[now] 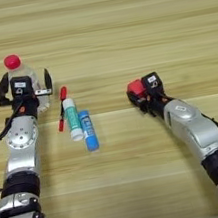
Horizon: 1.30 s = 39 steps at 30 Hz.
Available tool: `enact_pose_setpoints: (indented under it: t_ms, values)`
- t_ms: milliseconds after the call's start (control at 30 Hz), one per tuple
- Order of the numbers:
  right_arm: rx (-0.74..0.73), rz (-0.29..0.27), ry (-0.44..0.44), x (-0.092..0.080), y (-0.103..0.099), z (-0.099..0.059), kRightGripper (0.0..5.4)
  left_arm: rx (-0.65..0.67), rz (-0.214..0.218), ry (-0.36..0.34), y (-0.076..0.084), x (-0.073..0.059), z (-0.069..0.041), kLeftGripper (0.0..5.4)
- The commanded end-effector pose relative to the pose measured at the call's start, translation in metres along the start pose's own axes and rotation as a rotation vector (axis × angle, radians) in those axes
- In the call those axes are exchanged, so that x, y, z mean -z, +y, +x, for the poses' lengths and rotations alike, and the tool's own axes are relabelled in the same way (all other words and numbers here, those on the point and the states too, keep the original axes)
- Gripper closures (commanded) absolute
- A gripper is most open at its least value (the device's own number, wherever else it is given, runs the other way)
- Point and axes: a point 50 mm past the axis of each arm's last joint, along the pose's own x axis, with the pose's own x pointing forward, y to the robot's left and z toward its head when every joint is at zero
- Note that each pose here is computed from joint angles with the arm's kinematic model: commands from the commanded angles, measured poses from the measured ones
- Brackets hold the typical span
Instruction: Move the objects on the table
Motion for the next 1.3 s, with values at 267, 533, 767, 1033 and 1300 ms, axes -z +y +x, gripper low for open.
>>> enact_pose_setpoints:
  t_ms: [267,533,767,1033,1300]
  values:
    - [-0.025,0.009,0.099,0.02,0.004,-0.004,2.75,0.001,0.004,-0.01,-0.001,-0.003,0.0,0.0]
    - [-0.031,-0.061,-0.018,0.006,0.008,-0.006,1.94,0.002,0.004,-0.011,-0.001,-0.003,0.0,0.0]
    - [-0.015,-0.09,-0.094,-0.003,0.007,-0.008,1.1,0.002,0.005,-0.011,-0.001,-0.003,0.0,0.0]
    - [0.017,-0.076,-0.156,-0.011,0.003,-0.009,0.28,0.004,0.005,-0.011,-0.001,-0.003,0.0,0.0]
    - [0.086,-0.086,-0.264,-0.027,-0.006,-0.013,0.02,0.006,0.005,-0.011,-0.002,-0.003,0.0,0.0]
